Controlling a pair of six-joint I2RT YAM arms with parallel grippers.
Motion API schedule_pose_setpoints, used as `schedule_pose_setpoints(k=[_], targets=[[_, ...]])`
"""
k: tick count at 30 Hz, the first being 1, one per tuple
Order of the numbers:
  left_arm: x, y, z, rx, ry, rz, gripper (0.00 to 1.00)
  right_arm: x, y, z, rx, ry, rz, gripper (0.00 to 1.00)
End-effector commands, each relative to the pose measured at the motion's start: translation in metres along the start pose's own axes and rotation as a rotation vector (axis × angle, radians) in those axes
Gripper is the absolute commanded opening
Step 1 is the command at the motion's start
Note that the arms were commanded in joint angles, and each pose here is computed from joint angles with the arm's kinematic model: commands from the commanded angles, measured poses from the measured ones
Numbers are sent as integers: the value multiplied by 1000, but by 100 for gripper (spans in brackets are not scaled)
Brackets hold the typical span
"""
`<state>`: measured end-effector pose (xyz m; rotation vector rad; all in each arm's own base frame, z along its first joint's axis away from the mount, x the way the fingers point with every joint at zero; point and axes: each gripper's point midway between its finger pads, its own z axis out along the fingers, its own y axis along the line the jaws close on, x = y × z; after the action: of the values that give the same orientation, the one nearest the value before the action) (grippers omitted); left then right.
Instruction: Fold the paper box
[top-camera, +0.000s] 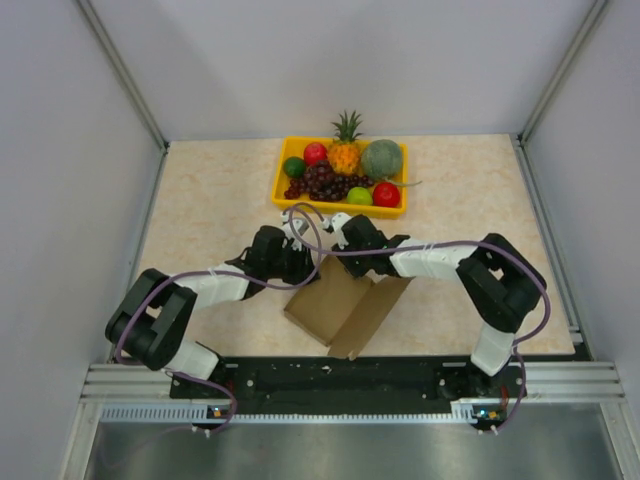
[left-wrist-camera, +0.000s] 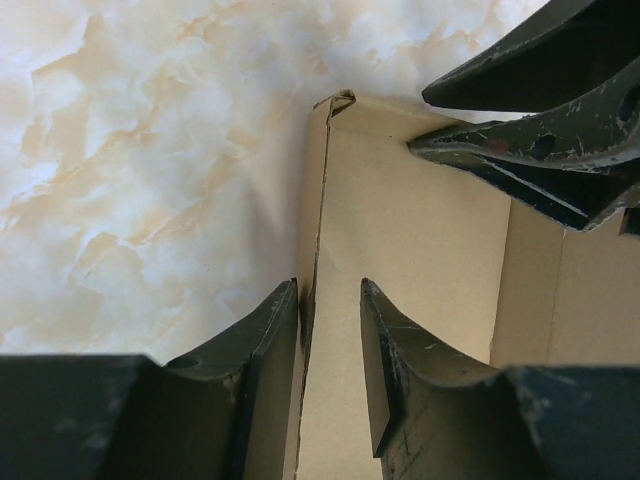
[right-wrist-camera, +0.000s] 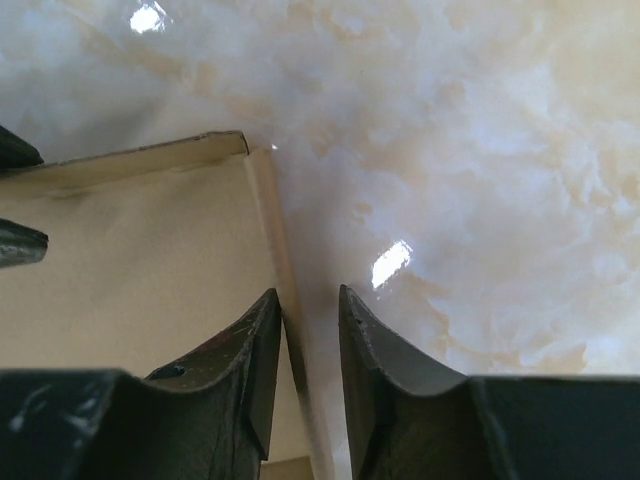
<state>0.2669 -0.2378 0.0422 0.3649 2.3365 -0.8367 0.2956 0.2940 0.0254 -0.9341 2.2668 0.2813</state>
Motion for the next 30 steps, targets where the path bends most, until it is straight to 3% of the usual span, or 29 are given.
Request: schedule_pose_setpoints(k=[1, 10, 14, 17, 19, 20, 24, 30], targets=[[-12, -12, -3, 42, -31, 28, 37, 9, 12, -23, -126, 95, -25, 31], [-11, -13, -2, 52, -27, 27, 37, 3, 1, -29, -123, 91, -60, 30], [-10, -15, -2, 61, -25, 25, 37, 12, -5, -21, -98, 119, -92, 17], [-9, -15, -1, 69, -19, 22, 39, 23, -14, -15, -6, 127, -133, 0], [-7, -15, -1, 70, -14, 16, 39, 14, -12, -13, 40, 59, -155, 0], [-8, -16, -1, 73, -16, 15, 39, 7, -23, -15, 145, 25, -169, 0], [-10, -18, -3, 82, -29, 9, 39, -3, -13, -15, 211, 3, -192, 0], [-9, -18, -6, 79, -37, 4, 39, 23, -9, 0, 217, 39, -184, 0]])
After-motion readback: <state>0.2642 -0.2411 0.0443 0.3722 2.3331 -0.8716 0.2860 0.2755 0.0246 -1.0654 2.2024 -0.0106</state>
